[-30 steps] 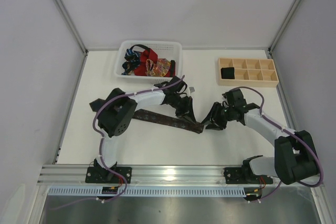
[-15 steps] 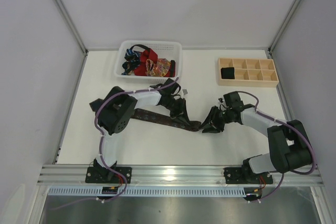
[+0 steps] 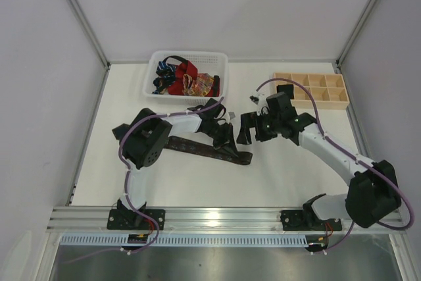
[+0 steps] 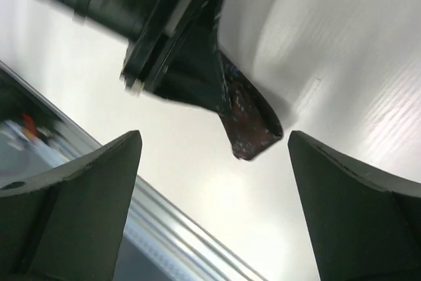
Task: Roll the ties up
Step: Roll the tie
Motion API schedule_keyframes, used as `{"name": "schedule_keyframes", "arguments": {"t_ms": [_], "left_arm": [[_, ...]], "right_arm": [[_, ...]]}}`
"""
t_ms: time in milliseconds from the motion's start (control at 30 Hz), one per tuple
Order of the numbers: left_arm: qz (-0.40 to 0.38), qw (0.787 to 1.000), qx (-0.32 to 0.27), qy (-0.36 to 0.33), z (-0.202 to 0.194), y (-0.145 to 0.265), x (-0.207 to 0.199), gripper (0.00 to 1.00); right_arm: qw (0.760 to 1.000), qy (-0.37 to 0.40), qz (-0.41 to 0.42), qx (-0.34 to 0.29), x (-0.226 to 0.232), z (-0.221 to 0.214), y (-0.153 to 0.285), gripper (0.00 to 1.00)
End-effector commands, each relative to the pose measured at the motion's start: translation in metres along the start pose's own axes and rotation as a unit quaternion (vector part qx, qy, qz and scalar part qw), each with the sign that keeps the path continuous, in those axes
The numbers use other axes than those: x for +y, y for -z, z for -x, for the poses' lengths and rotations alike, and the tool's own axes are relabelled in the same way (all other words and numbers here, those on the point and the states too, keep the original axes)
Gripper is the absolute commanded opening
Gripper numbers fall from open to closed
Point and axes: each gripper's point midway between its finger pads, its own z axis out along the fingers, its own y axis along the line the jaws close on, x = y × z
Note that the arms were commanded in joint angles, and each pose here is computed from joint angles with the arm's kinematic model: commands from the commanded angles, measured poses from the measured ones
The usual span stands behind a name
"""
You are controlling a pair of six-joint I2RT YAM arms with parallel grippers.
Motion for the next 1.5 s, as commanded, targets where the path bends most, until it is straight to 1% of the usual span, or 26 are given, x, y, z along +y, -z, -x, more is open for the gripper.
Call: {"name": "schedule_keyframes", "arguments": {"t_ms": [0, 33, 67, 133, 167, 200, 300, 400, 500, 533, 767, 967, 1100, 1200, 1267, 1467], "left_arm": [[-0.021, 0.999, -0.007, -0.028, 0.007, 0.002, -0.010, 0.13], [-0.023, 0.999, -0.006, -0.028, 0.007, 0.001, -0.010, 0.14], [-0.025, 0.999, -0.007, -0.030, 0.008, 0.002, -0.011, 0.14], [-0.029, 0.999, -0.008, -0.030, 0.007, 0.002, -0.014, 0.18], [-0.031, 0.999, -0.009, -0.029, 0.007, 0.003, -0.015, 0.18], [-0.034, 0.999, -0.008, -0.029, 0.007, 0.004, -0.016, 0.18], [-0.042, 0.999, -0.005, -0.025, 0.007, 0.003, -0.019, 0.19], [-0.053, 0.998, -0.008, -0.022, 0.007, 0.004, -0.023, 0.20], [-0.053, 0.998, -0.006, -0.023, 0.003, 0.003, -0.022, 0.22], [-0.052, 0.998, -0.006, -0.020, 0.003, 0.003, -0.020, 0.22], [-0.056, 0.998, -0.003, -0.020, 0.002, 0.001, -0.019, 0.24], [-0.060, 0.998, -0.003, -0.020, 0.003, 0.001, -0.023, 0.25], [-0.064, 0.998, -0.003, -0.021, 0.004, 0.002, -0.026, 0.26], [-0.064, 0.998, -0.003, -0.022, 0.006, 0.002, -0.026, 0.27], [-0.066, 0.998, -0.002, -0.021, 0.006, 0.002, -0.027, 0.28], [-0.066, 0.998, 0.002, -0.021, 0.005, 0.002, -0.027, 0.31]], "right_arm": [[0.974, 0.223, -0.019, -0.033, -0.003, 0.000, 0.018, 1.00], [0.965, 0.258, -0.015, -0.055, 0.003, 0.003, 0.029, 1.00], [0.949, 0.311, -0.020, -0.051, -0.008, -0.005, 0.026, 1.00], [0.932, 0.358, -0.030, -0.041, -0.016, -0.011, 0.029, 1.00], [0.931, 0.362, -0.038, -0.031, -0.026, -0.019, 0.025, 1.00], [0.919, 0.393, -0.029, -0.022, -0.029, -0.023, 0.023, 1.00], [0.911, 0.411, 0.014, -0.002, -0.025, -0.041, 0.011, 1.00], [0.909, 0.412, 0.054, 0.014, -0.020, -0.054, -0.002, 1.00], [0.913, 0.405, 0.049, 0.018, -0.027, -0.057, -0.014, 1.00], [0.911, 0.409, 0.046, 0.008, -0.027, -0.054, -0.016, 1.00], [0.900, 0.430, 0.056, 0.040, -0.039, -0.067, -0.036, 1.00], [0.905, 0.417, 0.055, 0.059, -0.049, -0.072, -0.055, 1.00], [0.902, 0.424, 0.049, 0.063, -0.051, -0.075, -0.062, 1.00], [0.896, 0.438, 0.033, 0.058, -0.054, -0.073, -0.066, 0.95], [0.892, 0.447, 0.021, 0.061, -0.059, -0.072, -0.066, 0.89], [0.887, 0.457, 0.015, 0.059, -0.059, -0.070, -0.074, 0.86]]}}
